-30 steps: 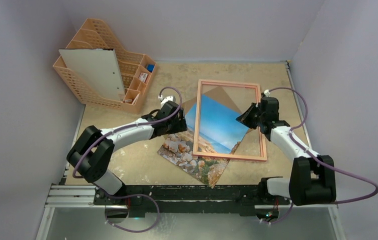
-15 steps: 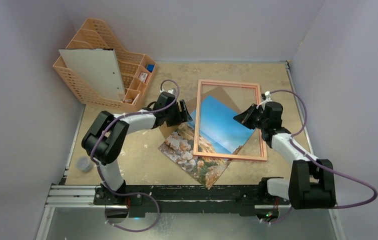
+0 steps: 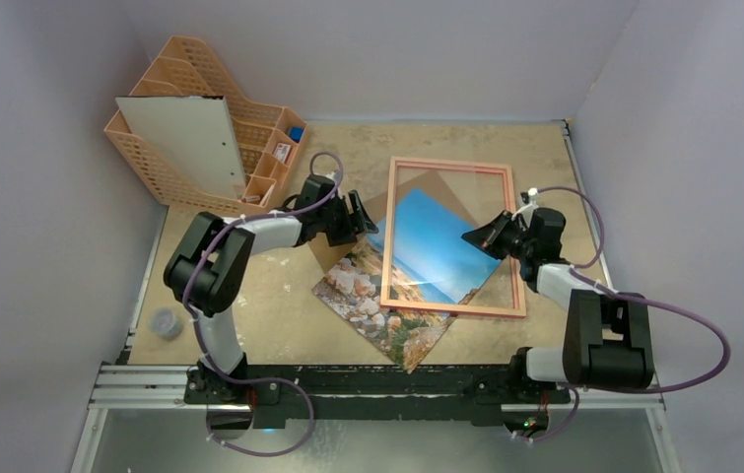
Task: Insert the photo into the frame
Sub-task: Place the photo frame item in the photo frame.
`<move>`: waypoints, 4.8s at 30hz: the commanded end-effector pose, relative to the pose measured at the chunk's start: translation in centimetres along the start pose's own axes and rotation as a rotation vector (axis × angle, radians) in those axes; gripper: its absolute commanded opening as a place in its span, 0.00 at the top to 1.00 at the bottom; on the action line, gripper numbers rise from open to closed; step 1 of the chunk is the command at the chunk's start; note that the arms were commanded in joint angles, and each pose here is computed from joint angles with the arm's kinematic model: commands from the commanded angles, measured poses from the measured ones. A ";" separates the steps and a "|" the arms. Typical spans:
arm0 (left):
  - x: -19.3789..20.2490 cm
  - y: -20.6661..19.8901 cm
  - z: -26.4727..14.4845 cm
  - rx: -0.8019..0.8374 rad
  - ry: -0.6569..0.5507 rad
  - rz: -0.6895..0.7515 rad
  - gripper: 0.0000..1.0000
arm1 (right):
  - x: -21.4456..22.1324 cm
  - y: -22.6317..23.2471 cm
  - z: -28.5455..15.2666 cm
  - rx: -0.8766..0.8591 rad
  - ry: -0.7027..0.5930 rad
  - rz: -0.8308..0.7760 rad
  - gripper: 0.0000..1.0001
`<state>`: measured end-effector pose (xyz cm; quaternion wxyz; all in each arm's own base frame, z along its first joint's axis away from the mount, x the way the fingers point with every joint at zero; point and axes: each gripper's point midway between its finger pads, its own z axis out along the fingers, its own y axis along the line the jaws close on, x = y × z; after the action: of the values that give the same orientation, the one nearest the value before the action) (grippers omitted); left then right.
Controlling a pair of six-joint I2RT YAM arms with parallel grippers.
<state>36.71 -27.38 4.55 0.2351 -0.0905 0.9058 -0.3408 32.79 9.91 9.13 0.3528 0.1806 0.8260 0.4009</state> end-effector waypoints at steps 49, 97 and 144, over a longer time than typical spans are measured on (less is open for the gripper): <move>-1.7 0.5 5.3 -0.093 0.058 0.098 0.34 | -1.6 -4.6 -5.8 0.455 -0.107 -0.055 1.00; -3.5 2.6 10.5 -0.240 0.079 0.237 0.47 | -2.5 -4.1 -5.9 0.502 -0.098 -0.178 1.00; -2.9 5.0 11.5 -0.318 0.091 0.265 0.50 | -1.0 -0.6 -5.1 0.326 0.052 -0.228 0.98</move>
<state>48.17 -33.55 3.49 0.3014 0.0099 0.9158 -0.2655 30.59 5.17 10.51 0.3524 0.1592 0.8994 0.2038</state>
